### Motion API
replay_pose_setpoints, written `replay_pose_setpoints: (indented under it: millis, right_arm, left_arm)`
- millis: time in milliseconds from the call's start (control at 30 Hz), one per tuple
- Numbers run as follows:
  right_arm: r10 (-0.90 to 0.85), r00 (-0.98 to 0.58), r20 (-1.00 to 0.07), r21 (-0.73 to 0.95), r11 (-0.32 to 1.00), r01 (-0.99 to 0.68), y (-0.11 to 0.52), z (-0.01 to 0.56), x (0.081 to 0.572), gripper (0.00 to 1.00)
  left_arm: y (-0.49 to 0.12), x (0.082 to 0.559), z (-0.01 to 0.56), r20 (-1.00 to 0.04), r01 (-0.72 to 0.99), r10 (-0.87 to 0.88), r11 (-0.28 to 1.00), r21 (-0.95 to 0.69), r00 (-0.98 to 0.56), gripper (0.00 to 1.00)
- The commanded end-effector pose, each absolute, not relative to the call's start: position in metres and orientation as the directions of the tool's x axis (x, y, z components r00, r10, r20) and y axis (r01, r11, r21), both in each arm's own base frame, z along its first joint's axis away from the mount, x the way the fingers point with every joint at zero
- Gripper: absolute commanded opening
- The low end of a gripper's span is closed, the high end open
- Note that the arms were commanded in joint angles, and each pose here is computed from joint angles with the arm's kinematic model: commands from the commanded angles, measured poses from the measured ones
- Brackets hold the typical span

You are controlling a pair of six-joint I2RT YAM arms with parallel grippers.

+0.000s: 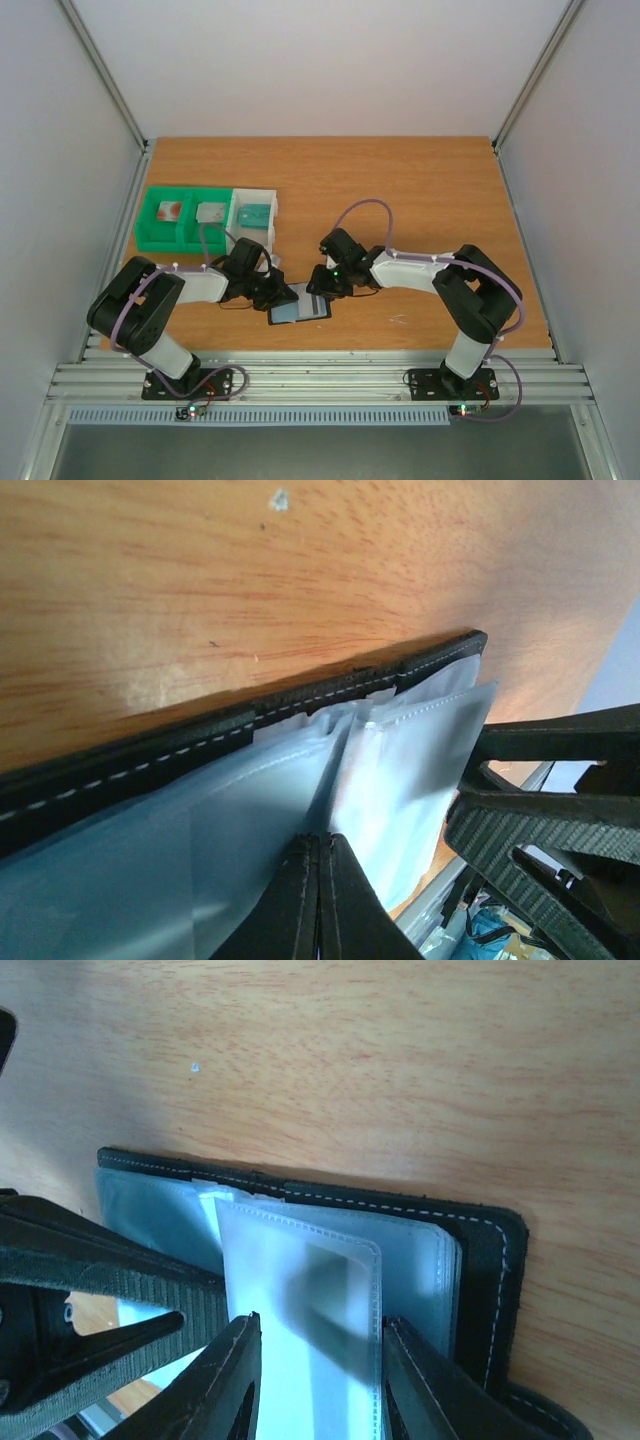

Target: Take the credit cards out of the card holder

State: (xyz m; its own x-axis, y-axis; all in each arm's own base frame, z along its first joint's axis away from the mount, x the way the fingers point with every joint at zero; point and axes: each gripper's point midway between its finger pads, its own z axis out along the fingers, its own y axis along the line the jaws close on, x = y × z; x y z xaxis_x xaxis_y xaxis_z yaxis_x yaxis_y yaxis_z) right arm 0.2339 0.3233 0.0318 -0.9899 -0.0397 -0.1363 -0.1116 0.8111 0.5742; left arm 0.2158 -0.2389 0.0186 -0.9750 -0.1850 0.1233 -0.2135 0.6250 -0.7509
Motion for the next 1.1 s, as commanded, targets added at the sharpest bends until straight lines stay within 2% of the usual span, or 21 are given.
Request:
replay_pose_setpoints:
  millis: [0,133,300,767,1067]
  right_arm:
    - [-0.042,-0.988,-0.149,0.612,0.781,-0.126,0.325,0.051,0.23,0.34]
    - [-0.051,-0.986,-0.16,0.665,0.733,-0.146,0.333,0.066,0.228,0.35]
    - [-0.06,-0.986,-0.157,0.711,0.685,-0.155,0.342,0.076,0.225,0.35]
    - [-0.117,-0.989,-0.092,0.821,0.553,-0.141,0.388,0.088,0.215,0.36]
    - [-0.083,-0.991,-0.101,0.697,0.705,-0.131,0.356,0.055,0.222,0.2]
  left_arm:
    - [-0.235,0.218,0.018,0.098,-0.202,-0.194,0.649,-0.733,-0.976,0.02]
    - [-0.235,0.219,0.021,0.091,-0.199,-0.197,0.646,-0.737,-0.976,0.03]
    - [-0.228,0.22,0.035,0.062,-0.203,-0.231,0.657,-0.726,-0.971,0.12]
    - [-0.167,0.23,0.08,-0.059,-0.252,-0.431,0.627,-0.737,-0.9,0.19]
    - [-0.178,0.227,0.082,-0.035,-0.212,-0.367,0.609,-0.764,-0.93,0.17]
